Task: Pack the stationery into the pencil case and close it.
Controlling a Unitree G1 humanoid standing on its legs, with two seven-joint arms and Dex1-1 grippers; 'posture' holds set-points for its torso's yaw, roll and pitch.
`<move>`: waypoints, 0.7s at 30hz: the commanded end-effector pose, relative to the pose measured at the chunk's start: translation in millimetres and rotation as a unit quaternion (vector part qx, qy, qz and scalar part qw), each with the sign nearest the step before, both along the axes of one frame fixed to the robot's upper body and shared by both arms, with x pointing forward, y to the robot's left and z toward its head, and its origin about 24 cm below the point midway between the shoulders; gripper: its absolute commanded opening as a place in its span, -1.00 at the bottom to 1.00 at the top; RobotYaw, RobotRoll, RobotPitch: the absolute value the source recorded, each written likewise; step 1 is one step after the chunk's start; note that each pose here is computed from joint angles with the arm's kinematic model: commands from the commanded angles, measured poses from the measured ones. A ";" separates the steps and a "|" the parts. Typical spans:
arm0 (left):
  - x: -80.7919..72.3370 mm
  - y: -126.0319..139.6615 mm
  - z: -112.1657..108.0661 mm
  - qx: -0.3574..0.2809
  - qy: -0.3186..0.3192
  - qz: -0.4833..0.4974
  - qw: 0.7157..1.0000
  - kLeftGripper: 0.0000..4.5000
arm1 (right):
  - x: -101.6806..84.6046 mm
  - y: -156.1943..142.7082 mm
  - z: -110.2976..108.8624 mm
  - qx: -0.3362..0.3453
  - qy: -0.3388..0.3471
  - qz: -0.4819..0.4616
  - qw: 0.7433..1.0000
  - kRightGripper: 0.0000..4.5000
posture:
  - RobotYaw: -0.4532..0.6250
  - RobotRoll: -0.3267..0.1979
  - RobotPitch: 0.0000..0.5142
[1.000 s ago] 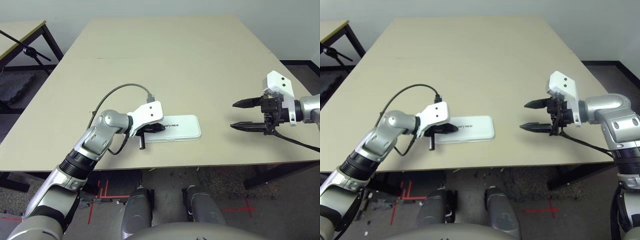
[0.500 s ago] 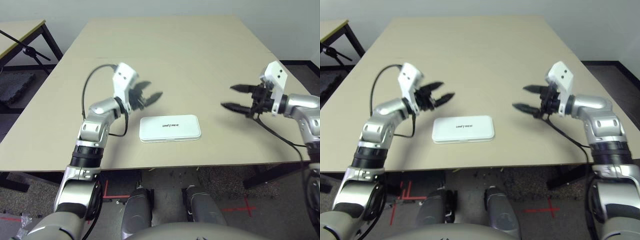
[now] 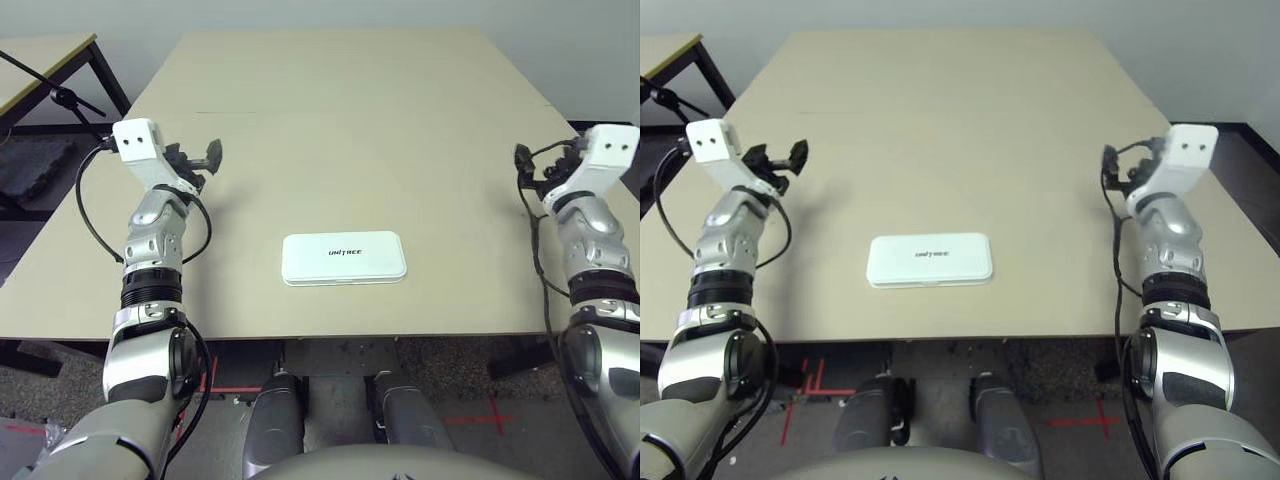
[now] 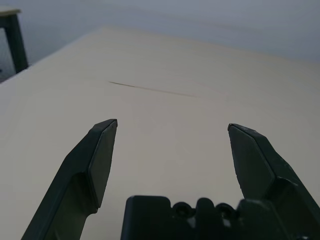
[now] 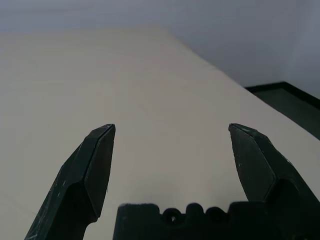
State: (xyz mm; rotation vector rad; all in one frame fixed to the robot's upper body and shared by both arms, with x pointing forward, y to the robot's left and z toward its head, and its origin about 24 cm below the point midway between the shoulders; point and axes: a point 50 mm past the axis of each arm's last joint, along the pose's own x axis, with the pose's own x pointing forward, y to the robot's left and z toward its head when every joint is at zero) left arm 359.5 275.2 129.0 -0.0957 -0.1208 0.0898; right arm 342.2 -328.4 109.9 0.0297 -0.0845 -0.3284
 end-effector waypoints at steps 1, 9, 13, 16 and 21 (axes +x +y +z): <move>-4.6 12.1 -9.3 0.004 0.006 0.033 0.999 0.98 | -2.0 -6.5 -0.6 0.013 -0.013 -0.032 0.999 1.00 | -0.34 0.25 -0.74; -4.4 8.0 -16.0 0.006 0.007 0.033 0.999 0.98 | 4.7 1.0 1.7 0.011 -0.017 -0.013 1.000 1.00 | -0.34 0.25 -0.69; -4.4 2.9 -15.8 0.012 0.004 0.022 1.000 0.98 | 7.0 6.8 0.0 0.010 -0.015 0.006 1.000 1.00 | -0.32 0.25 -0.70; -5.6 3.7 -16.4 0.014 0.005 0.022 1.000 0.98 | 9.1 9.5 0.3 0.013 -0.015 0.011 1.000 1.00 | -0.30 0.25 -0.68; -7.7 3.2 -16.1 0.019 0.004 0.019 1.000 0.98 | 12.3 15.2 -1.0 0.013 -0.010 0.024 1.000 1.00 | -0.27 0.25 -0.64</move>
